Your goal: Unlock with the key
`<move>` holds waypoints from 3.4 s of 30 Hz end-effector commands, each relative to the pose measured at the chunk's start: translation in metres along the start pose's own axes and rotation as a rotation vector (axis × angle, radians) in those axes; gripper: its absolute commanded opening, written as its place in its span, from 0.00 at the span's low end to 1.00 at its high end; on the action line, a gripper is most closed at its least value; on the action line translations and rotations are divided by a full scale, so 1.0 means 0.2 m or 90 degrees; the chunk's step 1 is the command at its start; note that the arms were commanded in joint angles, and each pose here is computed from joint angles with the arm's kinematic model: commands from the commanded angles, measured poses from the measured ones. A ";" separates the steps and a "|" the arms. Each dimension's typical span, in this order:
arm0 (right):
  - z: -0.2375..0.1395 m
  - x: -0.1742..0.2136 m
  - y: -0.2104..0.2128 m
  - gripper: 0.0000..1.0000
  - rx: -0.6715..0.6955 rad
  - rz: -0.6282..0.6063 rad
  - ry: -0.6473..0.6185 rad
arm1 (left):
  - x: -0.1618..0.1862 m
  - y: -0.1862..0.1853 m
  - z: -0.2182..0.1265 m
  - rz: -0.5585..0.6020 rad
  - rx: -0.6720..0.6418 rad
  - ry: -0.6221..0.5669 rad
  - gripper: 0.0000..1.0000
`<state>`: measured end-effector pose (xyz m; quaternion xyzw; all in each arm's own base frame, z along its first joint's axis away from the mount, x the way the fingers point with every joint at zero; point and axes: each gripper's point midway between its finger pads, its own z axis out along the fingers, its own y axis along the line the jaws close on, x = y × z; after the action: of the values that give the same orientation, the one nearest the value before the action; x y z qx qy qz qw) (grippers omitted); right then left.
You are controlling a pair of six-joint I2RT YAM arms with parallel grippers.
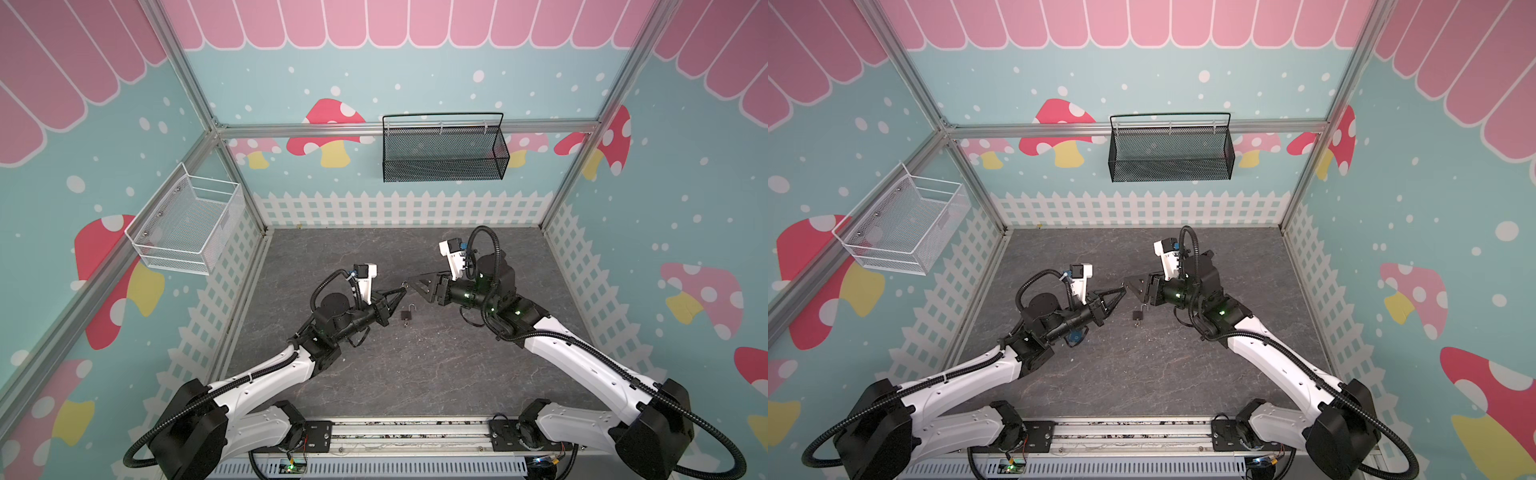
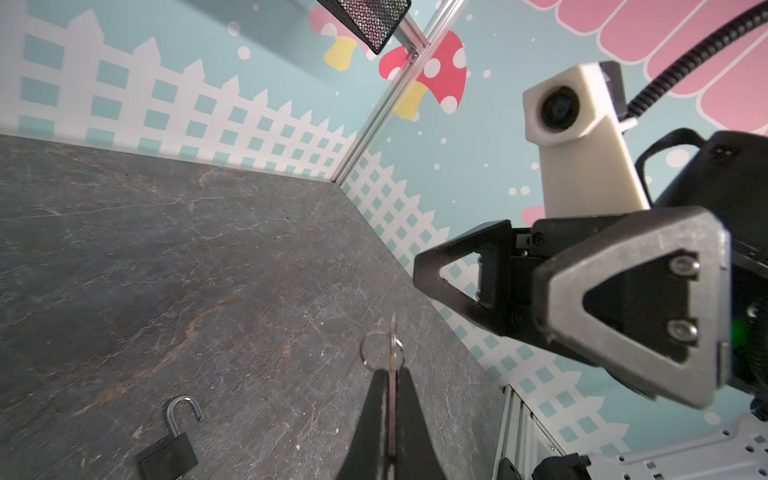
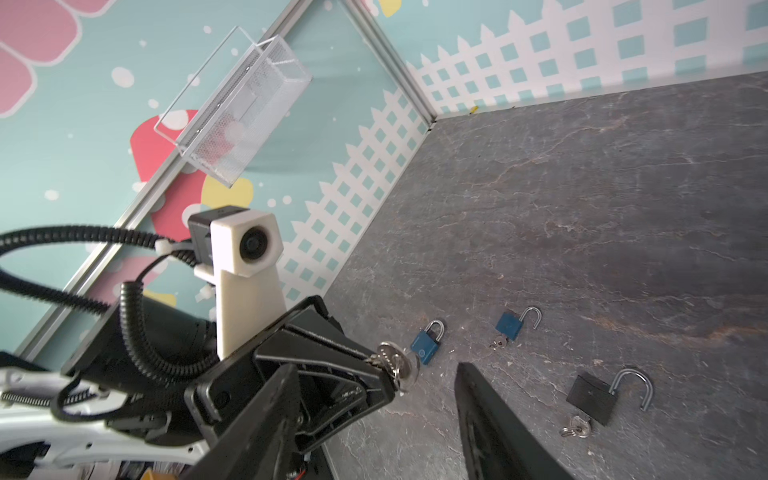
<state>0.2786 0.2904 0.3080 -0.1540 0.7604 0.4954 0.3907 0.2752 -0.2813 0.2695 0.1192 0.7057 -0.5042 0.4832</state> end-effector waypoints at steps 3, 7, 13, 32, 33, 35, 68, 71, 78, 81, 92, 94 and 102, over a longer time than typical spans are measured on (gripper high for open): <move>-0.09 0.01 0.13 0.63 -0.143 -0.082 0.016 | -0.01 -0.10 -0.01 0.022 0.057 0.055 0.00; -0.12 0.02 0.11 0.62 -0.173 -0.098 0.014 | -0.02 -0.14 0.00 0.033 0.086 0.076 0.00; -0.16 0.02 0.11 0.56 -0.216 -0.131 0.006 | -0.02 -0.21 0.02 0.055 0.123 0.109 0.00; -0.16 0.04 0.08 0.33 -0.254 -0.122 0.013 | -0.05 -0.28 0.06 0.059 0.167 0.119 0.00; -0.15 0.04 0.08 0.32 -0.253 -0.122 0.012 | -0.05 -0.27 0.06 0.058 0.166 0.119 0.00; -0.15 0.04 0.08 0.32 -0.254 -0.123 0.012 | -0.05 -0.28 0.06 0.061 0.169 0.118 0.00; -0.19 -0.08 0.05 0.00 -0.195 -0.055 -0.077 | -0.14 -0.23 0.01 -0.006 0.108 0.042 0.41; -0.19 -0.10 -0.01 0.00 -0.147 -0.031 -0.118 | -0.20 -0.17 -0.03 -0.069 0.071 -0.036 0.46; -0.17 -0.10 0.00 0.00 -0.128 0.029 -0.182 | -0.23 -0.15 -0.02 -0.154 0.013 -0.151 0.46; -0.14 -0.08 0.03 0.00 -0.128 0.044 -0.191 | -0.25 -0.19 0.00 -0.169 0.037 -0.177 0.46; -0.11 -0.04 0.05 0.00 -0.141 0.080 -0.206 | -0.24 -0.17 0.04 -0.193 0.040 -0.201 0.31; -0.11 -0.02 0.04 0.00 -0.141 0.088 -0.205 | -0.25 -0.18 0.04 -0.193 0.048 -0.205 0.29; -0.10 -0.03 0.05 0.00 -0.148 0.089 -0.212 | -0.24 -0.18 0.08 -0.208 0.067 -0.201 0.24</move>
<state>0.2690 0.2763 0.3152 -0.0655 0.6472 0.6128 0.4488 0.2859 -0.2936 0.3246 -0.0511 0.6167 -0.6098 0.4952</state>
